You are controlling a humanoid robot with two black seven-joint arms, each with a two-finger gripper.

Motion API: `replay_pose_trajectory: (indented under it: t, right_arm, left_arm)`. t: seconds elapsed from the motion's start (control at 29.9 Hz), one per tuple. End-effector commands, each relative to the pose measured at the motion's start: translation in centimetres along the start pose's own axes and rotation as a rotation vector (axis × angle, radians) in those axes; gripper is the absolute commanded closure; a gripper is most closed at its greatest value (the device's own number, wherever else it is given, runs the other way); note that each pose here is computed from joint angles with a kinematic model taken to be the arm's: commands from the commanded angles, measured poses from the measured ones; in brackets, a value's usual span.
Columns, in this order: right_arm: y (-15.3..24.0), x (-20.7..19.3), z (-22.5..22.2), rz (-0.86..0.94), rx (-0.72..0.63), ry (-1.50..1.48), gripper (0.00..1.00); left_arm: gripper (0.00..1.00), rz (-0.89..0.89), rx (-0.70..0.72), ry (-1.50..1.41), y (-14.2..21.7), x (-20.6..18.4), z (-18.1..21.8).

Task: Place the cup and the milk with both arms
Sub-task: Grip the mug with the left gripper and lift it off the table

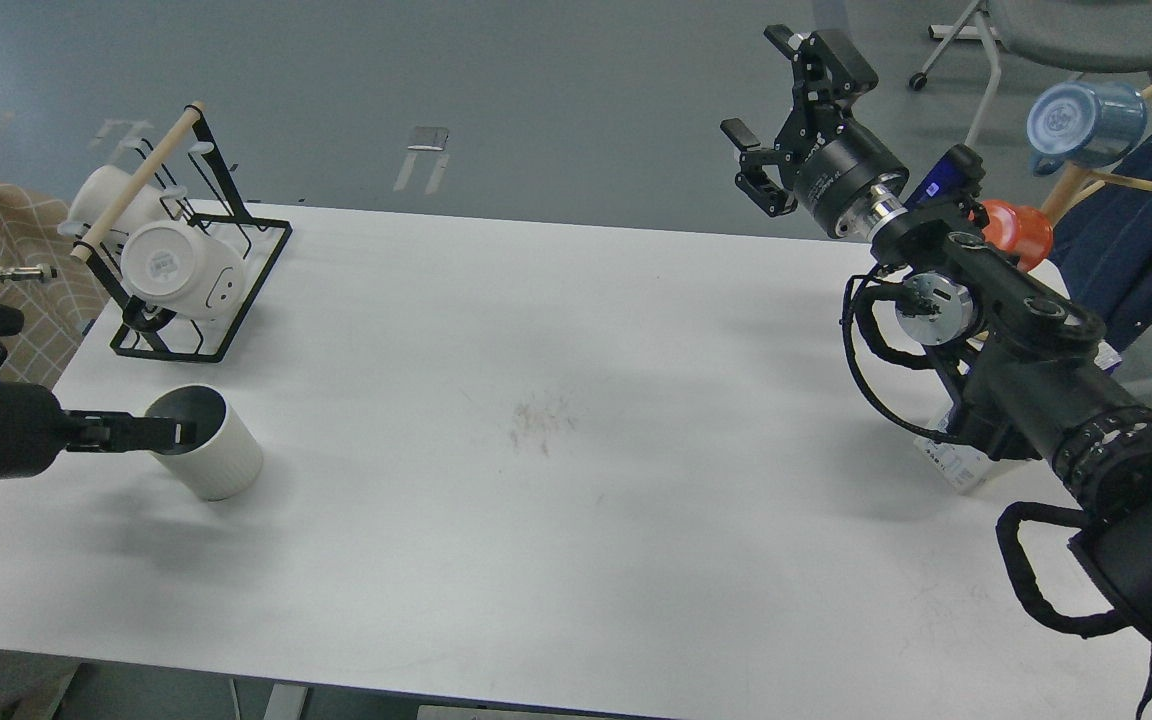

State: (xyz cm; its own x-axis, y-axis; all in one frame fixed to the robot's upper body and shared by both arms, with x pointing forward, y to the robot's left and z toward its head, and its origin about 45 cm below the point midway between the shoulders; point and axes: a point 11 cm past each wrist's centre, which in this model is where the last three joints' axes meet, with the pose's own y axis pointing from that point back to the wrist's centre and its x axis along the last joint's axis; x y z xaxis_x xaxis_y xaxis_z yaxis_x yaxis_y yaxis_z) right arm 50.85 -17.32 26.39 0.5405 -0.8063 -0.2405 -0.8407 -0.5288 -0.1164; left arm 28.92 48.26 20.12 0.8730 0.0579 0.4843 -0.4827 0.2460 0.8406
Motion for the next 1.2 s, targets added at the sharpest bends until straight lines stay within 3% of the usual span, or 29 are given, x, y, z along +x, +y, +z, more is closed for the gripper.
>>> replay_pose_trajectory:
  t: [0.0,0.07,0.13,0.27,0.33,0.37,0.84,1.17]
  right_arm:
    - [0.0,0.0,0.0,0.0,0.0,-0.001,0.0]
    - [0.1,0.0,0.1,0.001,-0.002,-0.001,0.0]
    - [0.1,0.0,0.1,0.001,-0.002,0.0,0.0]
    - [0.1,0.0,0.1,0.001,-0.002,0.0,0.0]
    - [0.1,0.0,0.1,0.001,-0.002,0.0,0.0]
    - [0.1,0.1,0.2,0.002,-0.004,-0.002,0.0]
    - [0.3,0.2,0.5,0.006,-0.008,-0.006,0.0]
    - [0.0,0.0,0.0,0.0,-0.001,-0.001,0.0]
  left_arm:
    - [0.09,-0.006,0.006,0.0,-0.1,-0.2,-0.2]
    - [0.24,-0.007,0.011,0.0,-0.1,-0.3,-0.4]
    - [0.5,-0.011,0.019,0.0,-0.1,-0.4,-0.6]
    - [0.68,-0.014,0.024,0.003,-0.1,-0.6,-0.8]
    - [0.97,-0.015,0.025,0.002,-0.1,-0.6,-0.8]
    - [1.0,-0.015,0.026,0.0,-0.1,-0.6,-0.8]
    - [1.0,0.017,-0.002,-0.028,0.6,0.9,0.4]
    - [1.0,0.055,-0.167,-0.208,2.7,3.2,8.6]
